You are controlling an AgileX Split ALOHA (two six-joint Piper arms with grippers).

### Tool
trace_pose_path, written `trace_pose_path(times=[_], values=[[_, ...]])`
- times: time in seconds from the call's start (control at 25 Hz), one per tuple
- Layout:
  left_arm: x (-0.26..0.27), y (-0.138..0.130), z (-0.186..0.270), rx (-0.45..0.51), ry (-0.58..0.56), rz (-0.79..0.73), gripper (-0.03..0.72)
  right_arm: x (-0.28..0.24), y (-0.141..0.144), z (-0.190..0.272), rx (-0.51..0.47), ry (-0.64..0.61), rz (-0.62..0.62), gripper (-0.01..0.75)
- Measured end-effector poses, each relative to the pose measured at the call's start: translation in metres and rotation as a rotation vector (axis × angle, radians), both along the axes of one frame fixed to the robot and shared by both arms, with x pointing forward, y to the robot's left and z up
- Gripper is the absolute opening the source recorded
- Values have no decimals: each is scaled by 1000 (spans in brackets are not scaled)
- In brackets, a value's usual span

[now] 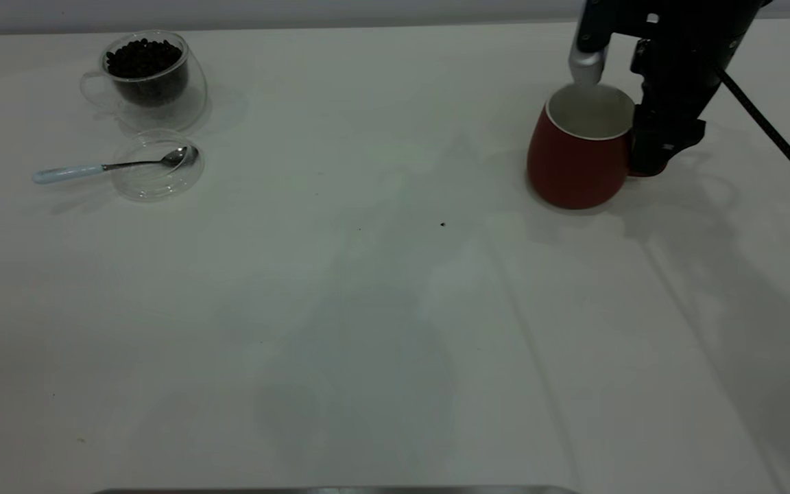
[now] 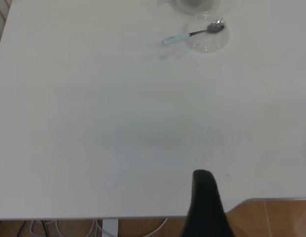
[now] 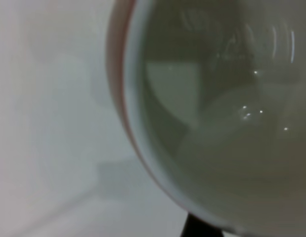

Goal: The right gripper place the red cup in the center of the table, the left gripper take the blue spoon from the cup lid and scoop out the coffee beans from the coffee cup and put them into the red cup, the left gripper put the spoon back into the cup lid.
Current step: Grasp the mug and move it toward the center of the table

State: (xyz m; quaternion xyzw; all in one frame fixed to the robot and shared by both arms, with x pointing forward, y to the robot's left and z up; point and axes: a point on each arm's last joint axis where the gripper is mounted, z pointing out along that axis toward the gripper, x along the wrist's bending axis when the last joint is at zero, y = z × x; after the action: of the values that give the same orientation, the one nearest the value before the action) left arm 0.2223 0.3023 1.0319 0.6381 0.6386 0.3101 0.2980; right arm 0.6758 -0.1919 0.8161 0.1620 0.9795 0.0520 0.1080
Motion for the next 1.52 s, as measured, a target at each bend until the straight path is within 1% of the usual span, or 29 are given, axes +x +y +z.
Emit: trace_pose_path(times=[0.8, 1.04, 1.28, 1.4, 1.52], values=[[0, 0, 0, -1, 0, 1, 595, -19, 59, 0, 10, 4, 125, 590], [0, 0, 0, -1, 0, 1, 595, -31, 86, 0, 24, 10, 169, 590], [0, 0, 0, -1, 0, 1, 595, -35, 117, 11, 67, -10, 172, 590], [0, 0, 0, -1, 0, 1, 595, -33, 127, 18, 96, -21, 150, 590], [0, 0, 0, -1, 0, 1, 595, -31, 132, 25, 104, 1, 117, 590]])
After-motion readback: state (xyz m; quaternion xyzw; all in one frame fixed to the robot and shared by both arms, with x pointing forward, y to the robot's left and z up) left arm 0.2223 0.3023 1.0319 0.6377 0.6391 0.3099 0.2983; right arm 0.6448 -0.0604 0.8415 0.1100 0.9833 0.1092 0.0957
